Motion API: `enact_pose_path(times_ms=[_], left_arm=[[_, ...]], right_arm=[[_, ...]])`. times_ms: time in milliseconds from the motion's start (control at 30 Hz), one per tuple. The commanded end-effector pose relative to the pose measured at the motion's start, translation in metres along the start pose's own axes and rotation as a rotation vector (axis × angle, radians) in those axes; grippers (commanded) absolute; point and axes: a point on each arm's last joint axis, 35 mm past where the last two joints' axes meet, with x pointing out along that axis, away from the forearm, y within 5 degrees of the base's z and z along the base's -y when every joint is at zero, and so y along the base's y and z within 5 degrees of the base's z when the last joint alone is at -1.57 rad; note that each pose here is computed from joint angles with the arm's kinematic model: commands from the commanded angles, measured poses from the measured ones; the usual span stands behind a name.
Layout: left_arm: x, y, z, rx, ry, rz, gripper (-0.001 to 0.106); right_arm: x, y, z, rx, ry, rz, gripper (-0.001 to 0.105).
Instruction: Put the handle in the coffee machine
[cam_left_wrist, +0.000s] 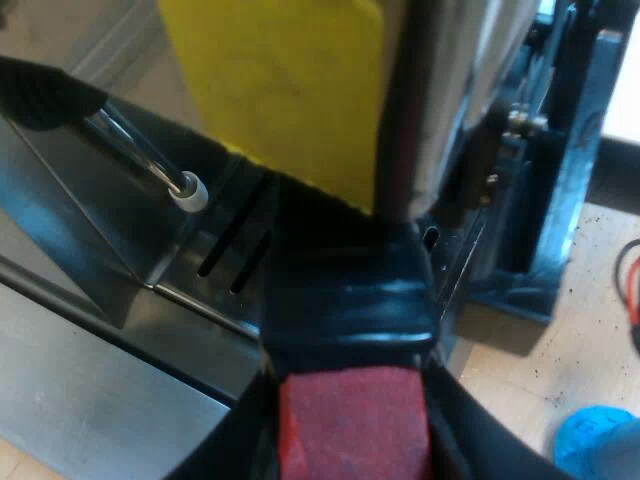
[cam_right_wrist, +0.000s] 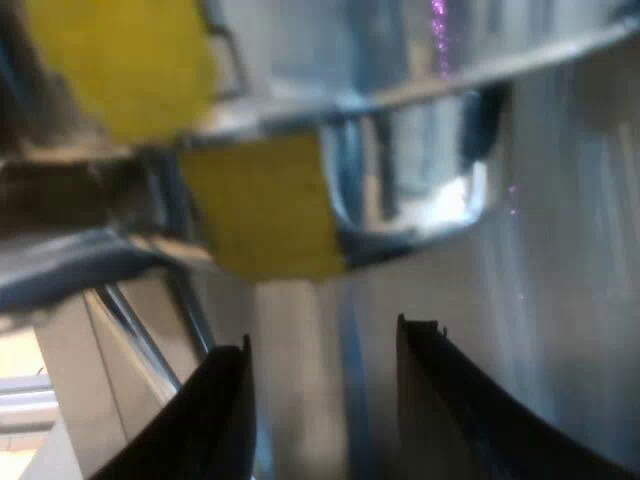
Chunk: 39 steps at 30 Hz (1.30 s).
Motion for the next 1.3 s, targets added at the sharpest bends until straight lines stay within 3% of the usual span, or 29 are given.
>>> enact_pose_path(times_ms=[33,200,433,567,767,800,833,867,900,933,967,1033,1200,1300], left_arm=[[-0.013,-0.003,0.023,0.101,-0.167,-0.053,0.000],[-0.013,-0.003,0.023,0.101,-0.168,-0.053,0.000],[-0.013,-0.003,0.023,0.101,-0.168,-0.053,0.000],[-0.013,-0.002,0.022,0.100,-0.155,-0.039,0.000],[-0.012,-0.001,0.021,0.098,-0.123,-0.002,0.002],[-0.012,-0.001,0.021,0.098,-0.122,-0.001,0.004],[-0.012,-0.001,0.021,0.098,-0.122,-0.001,0.013],[-0.012,-0.001,0.021,0.098,-0.122,-0.001,0.013],[-0.012,-0.001,0.021,0.098,-0.121,0.001,0.022],[-0.012,-0.001,0.021,0.097,-0.116,0.006,0.042],[-0.012,0.000,0.021,0.097,-0.111,0.012,0.055],[-0.012,0.000,0.020,0.095,-0.094,0.029,0.068],[-0.006,0.001,0.007,0.091,0.007,0.090,0.070],[-0.001,-0.002,-0.006,0.098,0.067,0.078,0.070]], right_arm=[[0.007,0.004,0.017,-0.008,-0.041,0.007,0.037],[0.011,0.001,0.024,0.024,-0.050,-0.060,0.037],[0.012,0.001,0.025,0.006,-0.058,-0.063,0.037],[0.012,0.000,0.026,-0.040,-0.059,-0.065,0.037],[0.011,-0.001,0.031,0.013,-0.094,-0.074,0.037],[0.011,-0.001,0.032,0.015,-0.095,-0.074,0.037],[0.011,-0.002,0.032,0.018,-0.098,-0.075,0.037],[0.011,-0.002,0.032,0.020,-0.099,-0.075,0.037],[0.011,-0.002,0.033,0.024,-0.101,-0.076,0.037],[0.011,-0.002,0.033,0.025,-0.102,-0.076,0.037],[0.011,-0.002,0.033,0.026,-0.103,-0.076,0.037],[0.011,-0.002,0.033,0.027,-0.104,-0.076,0.037],[0.011,-0.002,0.034,0.033,-0.108,-0.077,0.037],[0.011,-0.002,0.034,0.037,-0.110,-0.078,0.037]])
